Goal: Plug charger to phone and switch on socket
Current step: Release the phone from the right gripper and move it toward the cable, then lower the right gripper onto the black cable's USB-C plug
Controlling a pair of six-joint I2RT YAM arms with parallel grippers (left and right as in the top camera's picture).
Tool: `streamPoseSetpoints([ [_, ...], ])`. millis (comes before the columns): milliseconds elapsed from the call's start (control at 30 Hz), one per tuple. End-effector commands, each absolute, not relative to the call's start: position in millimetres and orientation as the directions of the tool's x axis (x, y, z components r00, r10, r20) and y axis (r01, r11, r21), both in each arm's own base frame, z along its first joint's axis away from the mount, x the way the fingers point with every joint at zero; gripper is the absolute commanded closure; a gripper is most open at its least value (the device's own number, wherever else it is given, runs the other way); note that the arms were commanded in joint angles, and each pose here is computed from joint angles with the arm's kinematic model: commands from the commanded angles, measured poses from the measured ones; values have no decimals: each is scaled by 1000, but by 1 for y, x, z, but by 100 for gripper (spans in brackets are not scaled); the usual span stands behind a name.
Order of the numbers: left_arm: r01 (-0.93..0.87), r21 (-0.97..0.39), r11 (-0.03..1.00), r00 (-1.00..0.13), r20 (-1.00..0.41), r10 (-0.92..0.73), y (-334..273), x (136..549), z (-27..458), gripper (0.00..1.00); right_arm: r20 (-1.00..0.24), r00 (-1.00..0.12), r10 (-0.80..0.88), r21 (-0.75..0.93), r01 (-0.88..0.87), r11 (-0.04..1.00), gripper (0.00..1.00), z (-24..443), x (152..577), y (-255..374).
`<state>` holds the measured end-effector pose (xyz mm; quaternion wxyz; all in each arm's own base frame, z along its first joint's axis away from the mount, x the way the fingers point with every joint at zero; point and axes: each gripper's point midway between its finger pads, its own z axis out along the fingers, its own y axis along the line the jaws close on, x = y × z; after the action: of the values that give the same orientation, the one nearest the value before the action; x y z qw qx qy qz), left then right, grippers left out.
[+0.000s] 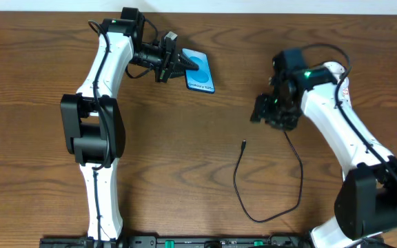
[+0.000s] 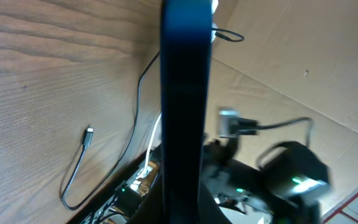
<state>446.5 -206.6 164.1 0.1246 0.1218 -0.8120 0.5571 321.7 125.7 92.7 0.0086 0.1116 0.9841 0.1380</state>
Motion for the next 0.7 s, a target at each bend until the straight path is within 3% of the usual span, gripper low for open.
streamPoseSetpoints([
  [0, -280, -902, 329, -959, 281, -47, -205, 445, 184, 93, 107, -980, 169, 366, 197, 910, 46, 71, 297, 147],
  [367, -279, -902, 329, -959, 280, -46, -205, 445, 184, 93, 114, -940, 323, 295, 342, 892, 60, 6, 273, 149],
  [667, -279, -902, 329, -959, 279, -46, -205, 445, 185, 93, 99, -938, 333, 310, 347, 885, 61, -7, 269, 151],
])
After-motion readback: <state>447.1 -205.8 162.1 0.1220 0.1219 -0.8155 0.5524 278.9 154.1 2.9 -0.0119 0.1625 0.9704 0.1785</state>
